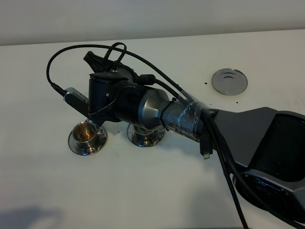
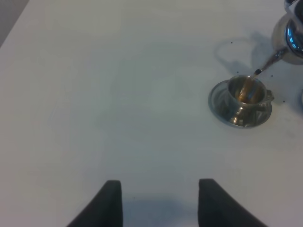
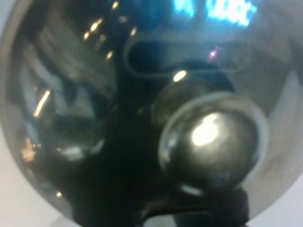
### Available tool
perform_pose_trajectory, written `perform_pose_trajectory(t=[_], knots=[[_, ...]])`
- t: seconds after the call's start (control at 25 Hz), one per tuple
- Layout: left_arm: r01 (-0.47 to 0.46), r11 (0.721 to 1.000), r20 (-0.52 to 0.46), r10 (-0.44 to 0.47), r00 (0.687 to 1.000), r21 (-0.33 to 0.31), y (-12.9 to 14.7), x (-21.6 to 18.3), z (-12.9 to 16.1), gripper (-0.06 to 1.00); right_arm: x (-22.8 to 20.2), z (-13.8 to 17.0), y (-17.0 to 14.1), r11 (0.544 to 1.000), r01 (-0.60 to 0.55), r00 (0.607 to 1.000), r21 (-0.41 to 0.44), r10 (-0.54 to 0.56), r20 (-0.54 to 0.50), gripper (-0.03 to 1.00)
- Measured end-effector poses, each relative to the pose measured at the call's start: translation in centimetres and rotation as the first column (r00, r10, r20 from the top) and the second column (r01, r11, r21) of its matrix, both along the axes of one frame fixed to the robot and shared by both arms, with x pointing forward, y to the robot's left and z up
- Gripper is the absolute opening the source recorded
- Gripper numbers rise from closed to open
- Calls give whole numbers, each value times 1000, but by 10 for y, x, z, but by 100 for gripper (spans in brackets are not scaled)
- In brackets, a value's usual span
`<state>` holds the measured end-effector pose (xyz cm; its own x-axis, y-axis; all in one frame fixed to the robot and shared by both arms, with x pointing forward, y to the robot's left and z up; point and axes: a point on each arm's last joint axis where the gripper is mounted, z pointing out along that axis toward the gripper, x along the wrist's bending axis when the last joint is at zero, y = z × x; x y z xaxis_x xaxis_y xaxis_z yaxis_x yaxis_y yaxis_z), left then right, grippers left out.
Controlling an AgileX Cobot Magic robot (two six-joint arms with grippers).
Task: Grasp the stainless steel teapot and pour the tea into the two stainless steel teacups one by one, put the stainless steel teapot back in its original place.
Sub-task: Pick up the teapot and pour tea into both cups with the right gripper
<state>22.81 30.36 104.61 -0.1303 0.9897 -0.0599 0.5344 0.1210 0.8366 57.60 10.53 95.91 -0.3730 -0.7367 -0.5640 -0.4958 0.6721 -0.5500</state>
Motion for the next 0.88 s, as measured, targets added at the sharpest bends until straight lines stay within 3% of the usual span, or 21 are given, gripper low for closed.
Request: perform_pose_trajectory(t=[0.88], knots=[[-1, 1000, 0, 1, 1000, -1, 0, 0, 0, 41, 3, 4, 0, 994, -58, 996, -95, 63, 57, 18]])
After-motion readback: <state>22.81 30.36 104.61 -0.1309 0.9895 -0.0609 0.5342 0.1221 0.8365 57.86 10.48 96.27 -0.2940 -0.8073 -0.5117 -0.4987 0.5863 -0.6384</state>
